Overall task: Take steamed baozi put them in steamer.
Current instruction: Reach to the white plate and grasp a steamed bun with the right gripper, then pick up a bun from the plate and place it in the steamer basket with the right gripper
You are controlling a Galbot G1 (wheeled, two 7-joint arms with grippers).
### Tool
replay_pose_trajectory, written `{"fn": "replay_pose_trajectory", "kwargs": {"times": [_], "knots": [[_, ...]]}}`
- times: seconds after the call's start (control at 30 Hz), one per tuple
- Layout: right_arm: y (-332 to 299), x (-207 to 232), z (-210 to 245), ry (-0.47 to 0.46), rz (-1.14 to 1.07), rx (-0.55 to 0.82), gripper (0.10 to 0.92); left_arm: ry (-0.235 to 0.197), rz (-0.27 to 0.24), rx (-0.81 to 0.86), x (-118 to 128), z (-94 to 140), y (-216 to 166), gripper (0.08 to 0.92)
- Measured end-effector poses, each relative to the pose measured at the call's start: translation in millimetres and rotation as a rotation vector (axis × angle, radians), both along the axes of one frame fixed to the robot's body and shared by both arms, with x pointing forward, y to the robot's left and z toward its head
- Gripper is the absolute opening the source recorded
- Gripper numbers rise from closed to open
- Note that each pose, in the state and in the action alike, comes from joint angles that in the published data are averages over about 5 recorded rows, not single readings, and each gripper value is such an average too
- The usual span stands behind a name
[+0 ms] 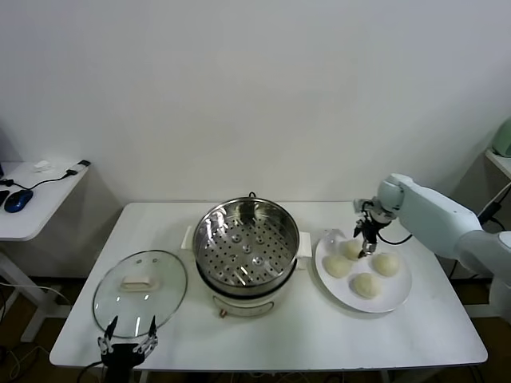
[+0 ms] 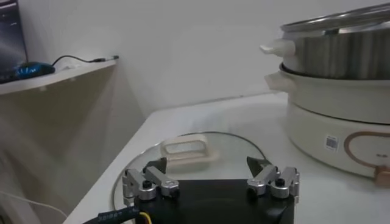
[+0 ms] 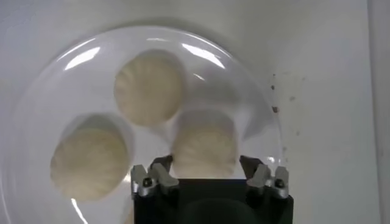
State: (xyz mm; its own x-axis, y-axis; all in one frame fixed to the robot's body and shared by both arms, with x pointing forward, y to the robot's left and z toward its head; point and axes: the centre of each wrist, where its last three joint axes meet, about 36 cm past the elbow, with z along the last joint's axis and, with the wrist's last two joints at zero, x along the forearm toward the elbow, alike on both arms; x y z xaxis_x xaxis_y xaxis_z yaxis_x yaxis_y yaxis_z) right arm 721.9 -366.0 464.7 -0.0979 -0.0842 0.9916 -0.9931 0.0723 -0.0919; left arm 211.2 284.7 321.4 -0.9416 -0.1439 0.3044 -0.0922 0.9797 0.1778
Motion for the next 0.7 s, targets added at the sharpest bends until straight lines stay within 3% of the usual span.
{"fn": "replay_pose_trajectory", "kwargs": {"times": [0.33,0.7], "knots": [[4,3,34,-0.022,0.027,0.02,0.605,-0.002,-0.008,0.002,0,3,-3,0.823],[67,7,184,-0.156,0.295,0.061,0.611,-0.017,-0.012,0.013,3,10,-1,0.823]]}}
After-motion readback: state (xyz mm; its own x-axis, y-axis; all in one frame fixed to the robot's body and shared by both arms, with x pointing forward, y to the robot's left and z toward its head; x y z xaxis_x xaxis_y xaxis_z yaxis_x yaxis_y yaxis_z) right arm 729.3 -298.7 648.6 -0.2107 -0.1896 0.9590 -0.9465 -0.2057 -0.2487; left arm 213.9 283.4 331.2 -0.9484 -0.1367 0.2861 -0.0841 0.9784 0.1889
